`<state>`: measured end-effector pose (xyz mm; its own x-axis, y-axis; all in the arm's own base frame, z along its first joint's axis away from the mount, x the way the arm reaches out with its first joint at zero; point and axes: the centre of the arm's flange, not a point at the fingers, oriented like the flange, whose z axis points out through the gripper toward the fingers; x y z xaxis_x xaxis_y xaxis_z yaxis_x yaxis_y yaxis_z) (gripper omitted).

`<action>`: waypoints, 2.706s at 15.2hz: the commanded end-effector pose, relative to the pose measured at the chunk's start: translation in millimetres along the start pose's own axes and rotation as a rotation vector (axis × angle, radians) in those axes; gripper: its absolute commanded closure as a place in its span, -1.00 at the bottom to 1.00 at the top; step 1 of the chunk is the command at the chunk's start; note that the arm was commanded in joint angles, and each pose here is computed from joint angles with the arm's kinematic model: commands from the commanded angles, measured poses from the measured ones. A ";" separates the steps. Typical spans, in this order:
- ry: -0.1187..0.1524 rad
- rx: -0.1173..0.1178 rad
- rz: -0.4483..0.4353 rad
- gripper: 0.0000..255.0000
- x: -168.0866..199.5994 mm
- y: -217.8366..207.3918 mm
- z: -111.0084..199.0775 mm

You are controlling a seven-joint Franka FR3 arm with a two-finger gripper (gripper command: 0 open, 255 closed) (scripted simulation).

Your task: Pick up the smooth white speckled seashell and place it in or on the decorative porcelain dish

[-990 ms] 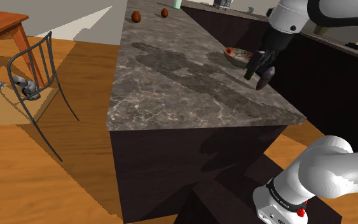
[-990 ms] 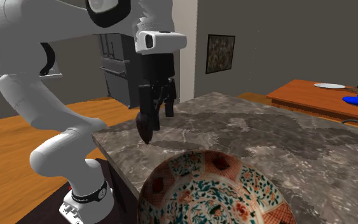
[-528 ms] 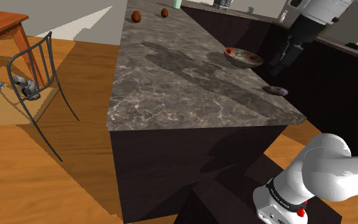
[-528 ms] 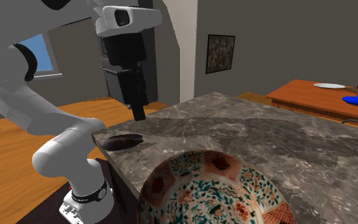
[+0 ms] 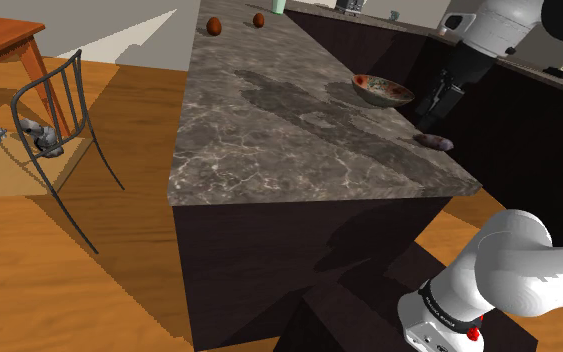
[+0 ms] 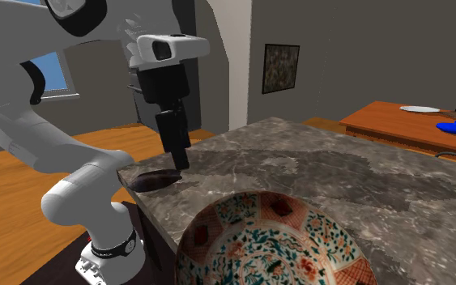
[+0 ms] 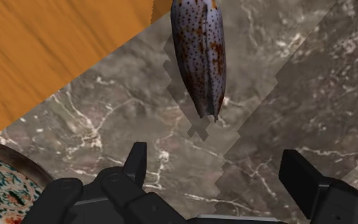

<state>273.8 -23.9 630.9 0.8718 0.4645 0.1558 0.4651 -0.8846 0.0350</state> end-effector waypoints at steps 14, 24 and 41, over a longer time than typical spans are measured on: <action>0.000 0.000 0.000 1.00 -0.1 -0.4 1.2; -0.159 0.097 -0.203 -1.00 -28.6 25.4 6.5; -0.159 0.097 -0.203 1.00 -32.7 23.4 30.2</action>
<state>260.8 -58.6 597.0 0.7689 0.6393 -0.0022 0.6386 -0.7682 -0.0463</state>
